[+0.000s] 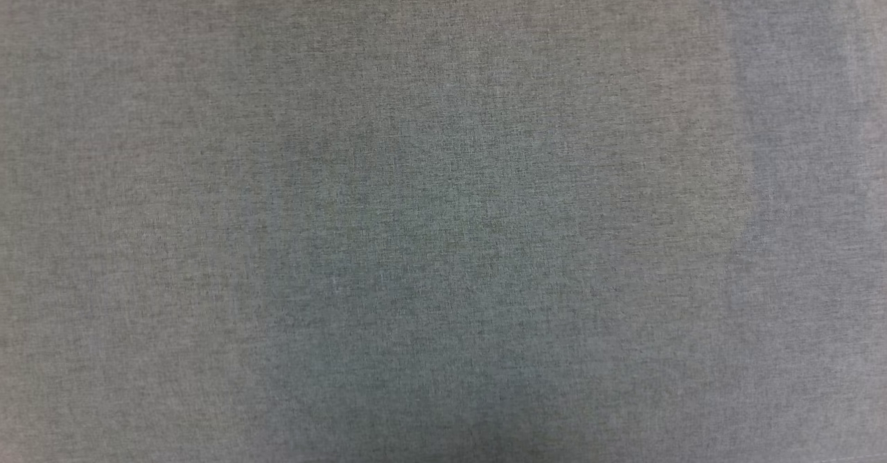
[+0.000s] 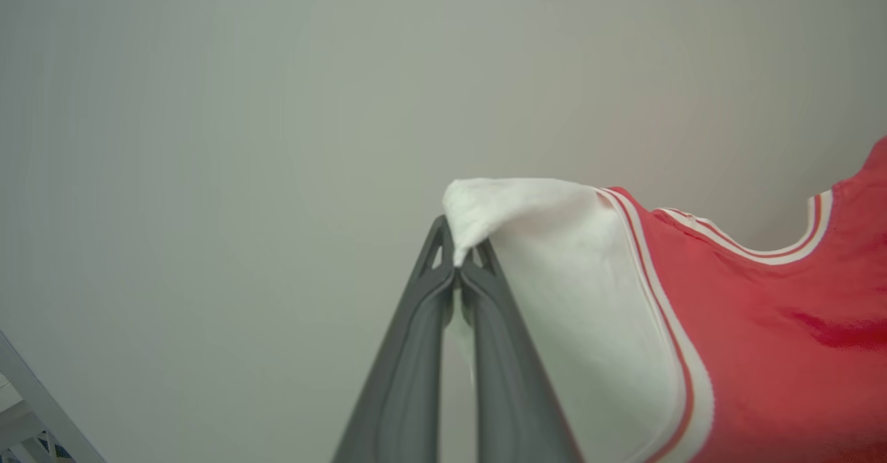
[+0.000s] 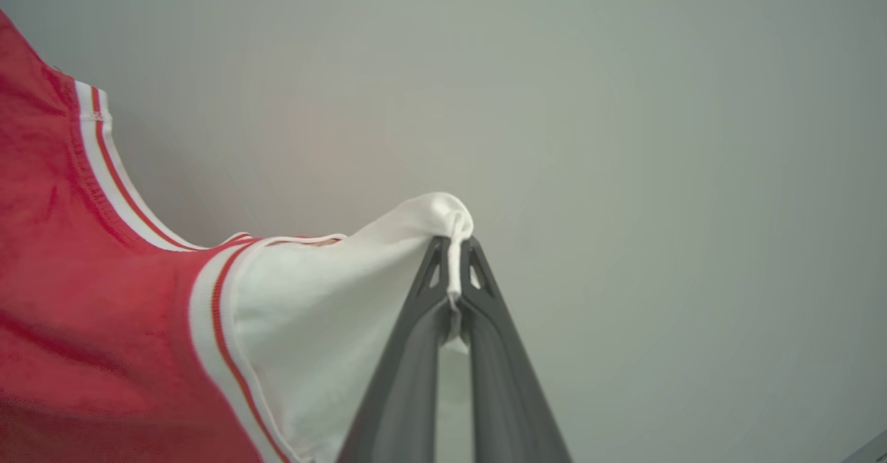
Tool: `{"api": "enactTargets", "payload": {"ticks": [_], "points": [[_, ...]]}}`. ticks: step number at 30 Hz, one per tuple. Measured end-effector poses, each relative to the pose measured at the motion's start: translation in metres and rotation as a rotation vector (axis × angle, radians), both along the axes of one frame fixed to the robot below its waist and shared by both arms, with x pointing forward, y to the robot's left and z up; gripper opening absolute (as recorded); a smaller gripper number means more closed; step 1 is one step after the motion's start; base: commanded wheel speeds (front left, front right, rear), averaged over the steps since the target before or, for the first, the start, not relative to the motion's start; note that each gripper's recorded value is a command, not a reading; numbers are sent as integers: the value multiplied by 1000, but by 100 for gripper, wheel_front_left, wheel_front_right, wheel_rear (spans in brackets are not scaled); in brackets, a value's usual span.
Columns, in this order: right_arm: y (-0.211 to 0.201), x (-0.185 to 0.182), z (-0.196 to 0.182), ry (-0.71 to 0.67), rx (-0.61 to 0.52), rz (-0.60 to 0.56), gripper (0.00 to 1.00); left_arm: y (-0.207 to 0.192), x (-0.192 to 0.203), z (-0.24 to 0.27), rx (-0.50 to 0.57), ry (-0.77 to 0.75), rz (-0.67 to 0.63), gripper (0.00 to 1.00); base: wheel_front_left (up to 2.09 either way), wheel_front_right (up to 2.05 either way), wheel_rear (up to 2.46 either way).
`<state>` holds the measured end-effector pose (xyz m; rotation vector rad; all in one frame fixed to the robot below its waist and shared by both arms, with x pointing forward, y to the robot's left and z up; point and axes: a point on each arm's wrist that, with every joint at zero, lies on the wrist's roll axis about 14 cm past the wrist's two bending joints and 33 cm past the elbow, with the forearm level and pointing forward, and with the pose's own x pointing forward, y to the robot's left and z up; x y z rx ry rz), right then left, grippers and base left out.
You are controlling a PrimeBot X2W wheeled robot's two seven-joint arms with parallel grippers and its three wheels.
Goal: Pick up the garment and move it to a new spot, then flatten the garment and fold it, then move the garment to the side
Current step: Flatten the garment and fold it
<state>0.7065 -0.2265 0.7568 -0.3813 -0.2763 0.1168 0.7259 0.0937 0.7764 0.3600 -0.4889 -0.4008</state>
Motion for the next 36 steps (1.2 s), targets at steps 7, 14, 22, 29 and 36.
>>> {"api": "enactTargets", "payload": {"ticks": [7,14,22,29,36], "points": [[11,12,-34,59,-22,25,0,15,12,-33,0,69,33,0,0,0,0],[28,-2,-99,187,-27,85,0,17,2,-99,-15,216,15,0,0,0,0],[44,-43,-155,313,16,166,0,28,-37,-158,-45,361,-4,0,0,0,0],[40,-90,-187,408,48,191,0,46,-88,-197,-77,471,-4,0,0,0,0],[45,-156,-231,531,59,244,0,58,-161,-251,-146,614,15,0,0,0,0]]}}
